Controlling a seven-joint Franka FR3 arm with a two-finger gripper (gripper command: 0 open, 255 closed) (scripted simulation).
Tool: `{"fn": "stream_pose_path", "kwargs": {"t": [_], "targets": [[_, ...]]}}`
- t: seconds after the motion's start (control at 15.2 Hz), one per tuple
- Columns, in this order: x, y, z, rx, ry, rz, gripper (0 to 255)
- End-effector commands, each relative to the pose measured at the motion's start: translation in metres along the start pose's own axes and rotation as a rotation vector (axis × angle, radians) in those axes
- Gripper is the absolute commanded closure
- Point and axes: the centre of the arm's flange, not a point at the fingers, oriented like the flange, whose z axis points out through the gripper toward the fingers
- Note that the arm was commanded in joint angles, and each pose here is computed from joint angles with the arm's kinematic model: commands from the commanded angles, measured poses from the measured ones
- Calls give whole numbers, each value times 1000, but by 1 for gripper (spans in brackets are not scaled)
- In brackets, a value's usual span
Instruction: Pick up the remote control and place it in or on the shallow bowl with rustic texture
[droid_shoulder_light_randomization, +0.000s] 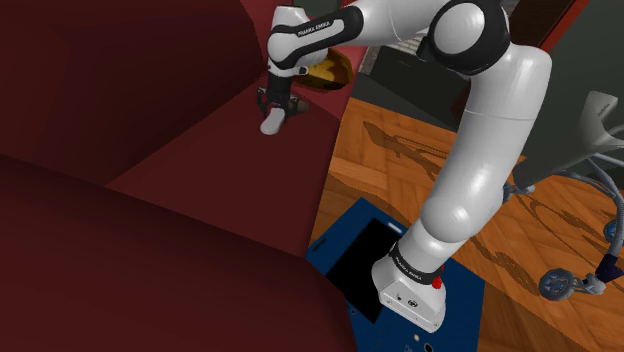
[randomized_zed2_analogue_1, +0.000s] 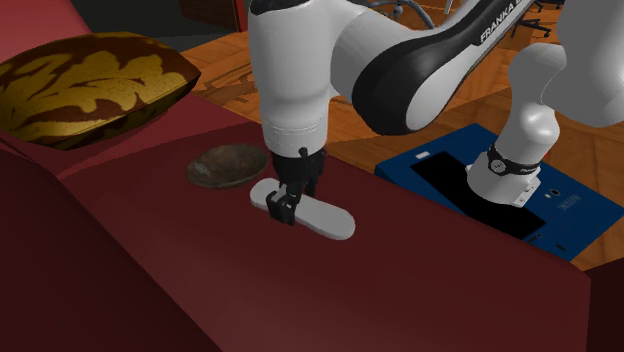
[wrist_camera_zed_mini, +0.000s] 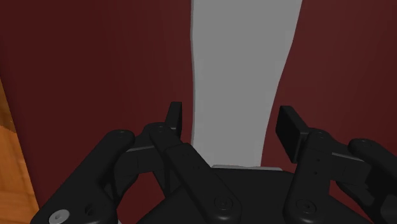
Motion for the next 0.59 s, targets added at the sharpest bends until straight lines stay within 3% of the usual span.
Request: {"fn": "stream_pose_path", "kwargs": {"t": [0.0,0.53], "targets": [[0,1,-11,0,0,0,255],[1,2,-54,0,0,0,255]]}}
